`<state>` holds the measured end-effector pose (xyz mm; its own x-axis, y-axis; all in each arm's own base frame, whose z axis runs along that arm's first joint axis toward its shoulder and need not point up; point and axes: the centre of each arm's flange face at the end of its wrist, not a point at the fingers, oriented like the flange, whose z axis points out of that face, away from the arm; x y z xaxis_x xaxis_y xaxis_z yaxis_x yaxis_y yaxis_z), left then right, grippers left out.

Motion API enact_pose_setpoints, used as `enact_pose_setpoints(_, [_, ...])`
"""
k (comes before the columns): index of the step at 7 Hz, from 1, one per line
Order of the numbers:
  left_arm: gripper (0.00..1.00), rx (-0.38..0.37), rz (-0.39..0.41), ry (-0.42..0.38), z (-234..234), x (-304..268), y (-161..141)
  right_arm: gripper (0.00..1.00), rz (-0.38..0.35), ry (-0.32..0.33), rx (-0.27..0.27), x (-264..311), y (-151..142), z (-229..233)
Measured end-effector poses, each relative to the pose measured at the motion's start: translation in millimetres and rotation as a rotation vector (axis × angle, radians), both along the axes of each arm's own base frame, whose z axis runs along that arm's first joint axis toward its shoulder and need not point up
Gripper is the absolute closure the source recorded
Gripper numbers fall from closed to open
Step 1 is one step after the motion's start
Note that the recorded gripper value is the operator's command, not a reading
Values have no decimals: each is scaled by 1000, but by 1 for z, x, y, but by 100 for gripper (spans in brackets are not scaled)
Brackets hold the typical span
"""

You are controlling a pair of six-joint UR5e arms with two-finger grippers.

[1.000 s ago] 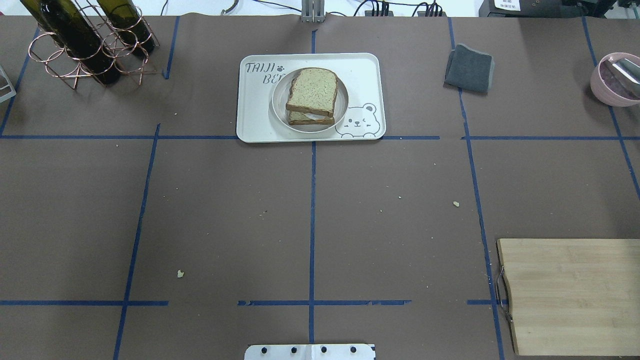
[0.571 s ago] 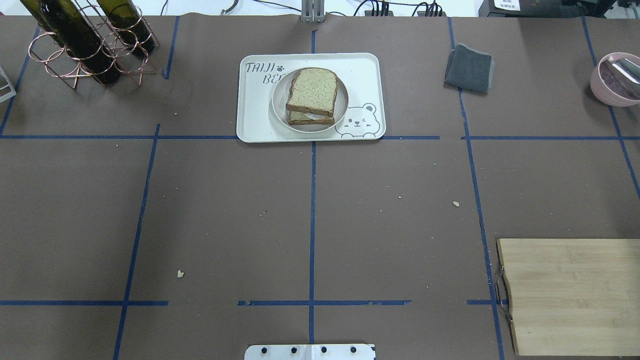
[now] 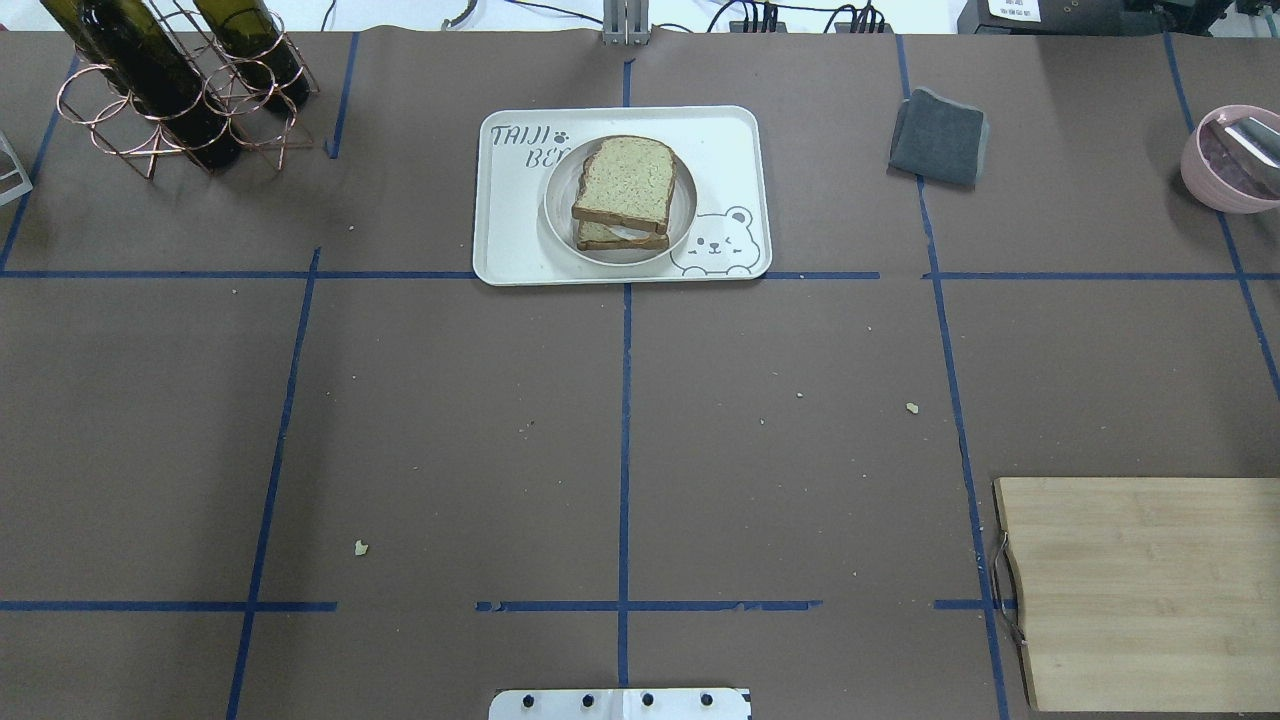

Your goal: Make sandwich and place on tray

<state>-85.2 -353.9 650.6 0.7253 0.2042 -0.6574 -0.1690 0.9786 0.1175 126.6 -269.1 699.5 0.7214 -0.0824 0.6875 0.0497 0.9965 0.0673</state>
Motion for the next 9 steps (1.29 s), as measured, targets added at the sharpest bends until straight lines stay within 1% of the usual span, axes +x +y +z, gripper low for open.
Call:
enact_pose_setpoints(1, [0,-14,0,1,3,-1,1,0,-1,-1,-3,0,1,1])
enact_pose_setpoints(5, [0,2,7,7,-3,-1,1,0,-2,-2,-7,-1,3,2])
enact_pose_setpoints(9, [0,0,4,1,-2,-3,1,0,-2,-4,-20,-1,5,8])
